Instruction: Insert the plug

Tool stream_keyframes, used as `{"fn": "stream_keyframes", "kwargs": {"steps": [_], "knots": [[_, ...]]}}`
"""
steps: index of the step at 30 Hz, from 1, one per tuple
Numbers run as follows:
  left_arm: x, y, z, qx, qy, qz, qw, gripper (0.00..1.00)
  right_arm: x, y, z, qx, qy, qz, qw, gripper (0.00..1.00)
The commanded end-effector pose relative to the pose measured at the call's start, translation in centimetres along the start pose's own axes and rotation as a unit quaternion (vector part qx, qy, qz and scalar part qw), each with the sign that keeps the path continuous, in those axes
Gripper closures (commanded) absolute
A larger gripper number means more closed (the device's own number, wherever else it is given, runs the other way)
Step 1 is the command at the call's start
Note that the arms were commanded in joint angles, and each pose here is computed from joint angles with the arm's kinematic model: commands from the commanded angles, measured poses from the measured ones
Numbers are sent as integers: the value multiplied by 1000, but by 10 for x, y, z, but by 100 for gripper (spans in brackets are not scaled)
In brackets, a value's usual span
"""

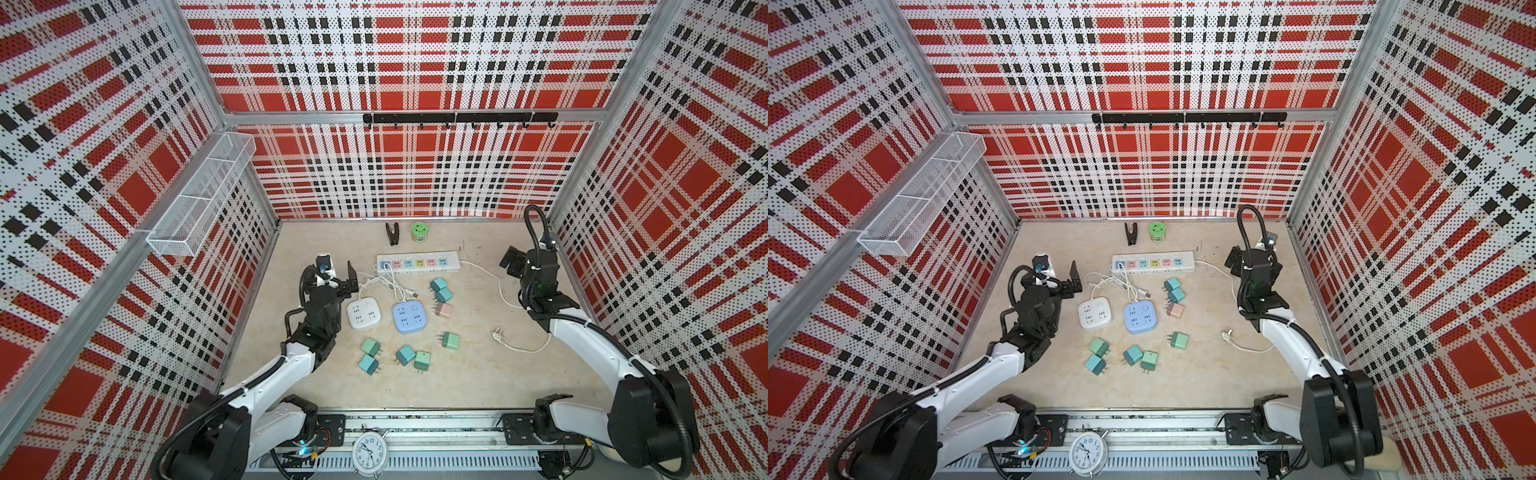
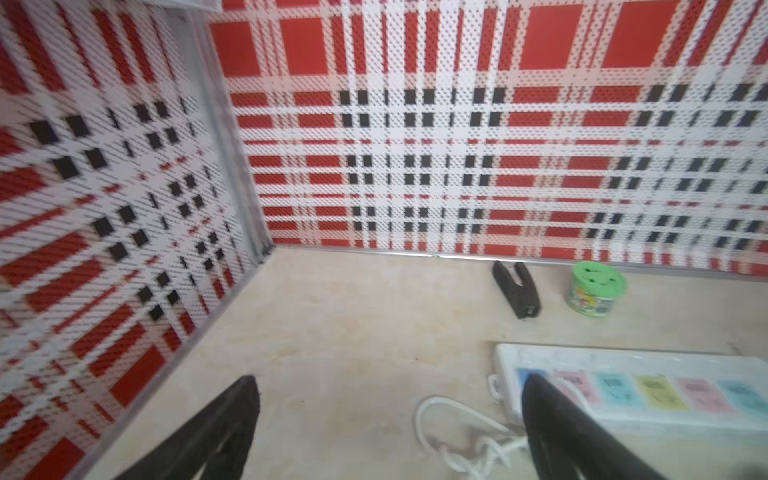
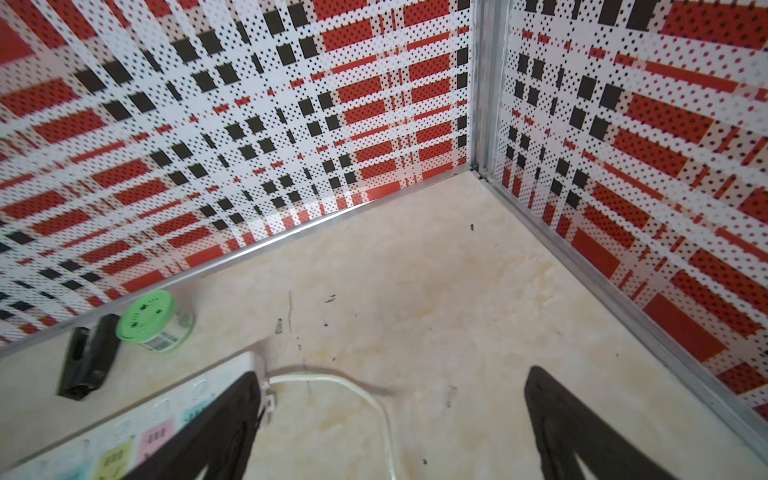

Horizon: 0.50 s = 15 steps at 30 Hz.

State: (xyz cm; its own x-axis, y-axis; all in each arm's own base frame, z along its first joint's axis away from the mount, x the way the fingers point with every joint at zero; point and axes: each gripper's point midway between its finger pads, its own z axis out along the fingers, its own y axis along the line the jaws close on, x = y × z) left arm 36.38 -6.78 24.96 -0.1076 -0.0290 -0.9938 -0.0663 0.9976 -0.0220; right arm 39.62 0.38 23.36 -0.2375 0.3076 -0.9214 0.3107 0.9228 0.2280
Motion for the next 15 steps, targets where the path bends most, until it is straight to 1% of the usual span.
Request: {"fn": "stream_keyframes", "kwargs": {"steps": [1, 2, 4, 6, 7, 8, 9, 10, 11, 13, 14, 15], "knots": [[8, -26, -19, 86, 123, -40, 988, 1, 0, 19, -26, -82, 19, 48, 995, 0], [4, -24, -22, 79, 134, -52, 986, 1, -4, 23, -32, -102, 12, 54, 993, 0], [-6, -17, -28, 74, 138, -107, 982, 1, -10, 25, -40, -114, 6, 73, 991, 0], [-13, -15, -33, 94, 134, -142, 976, 1, -5, 34, -41, -132, 36, 87, 987, 0], [-10, -12, -35, 86, 132, -161, 974, 1, -1, 39, -41, -139, 58, 92, 984, 0], [-5, 8, -32, 46, 129, -189, 972, 1, 5, 45, -41, -150, 80, 89, 981, 0], [3, 23, -31, 16, 135, -217, 967, 1, 12, 51, -41, -163, 104, 89, 977, 0], [14, 33, -28, 2, 151, -238, 959, 1, 19, 56, -41, -175, 119, 88, 973, 0], [24, 40, -25, -1, 169, -262, 950, 1, 26, 61, -41, -191, 129, 86, 969, 0], [46, 52, -15, 5, 212, -305, 928, 1, 38, 71, -40, -216, 149, 79, 962, 6], [55, 53, -10, 20, 235, -309, 921, 1, 46, 72, -38, -214, 166, 75, 960, 8], [65, 53, -5, 24, 266, -297, 917, 1, 53, 73, -35, -212, 182, 69, 958, 10]]}}
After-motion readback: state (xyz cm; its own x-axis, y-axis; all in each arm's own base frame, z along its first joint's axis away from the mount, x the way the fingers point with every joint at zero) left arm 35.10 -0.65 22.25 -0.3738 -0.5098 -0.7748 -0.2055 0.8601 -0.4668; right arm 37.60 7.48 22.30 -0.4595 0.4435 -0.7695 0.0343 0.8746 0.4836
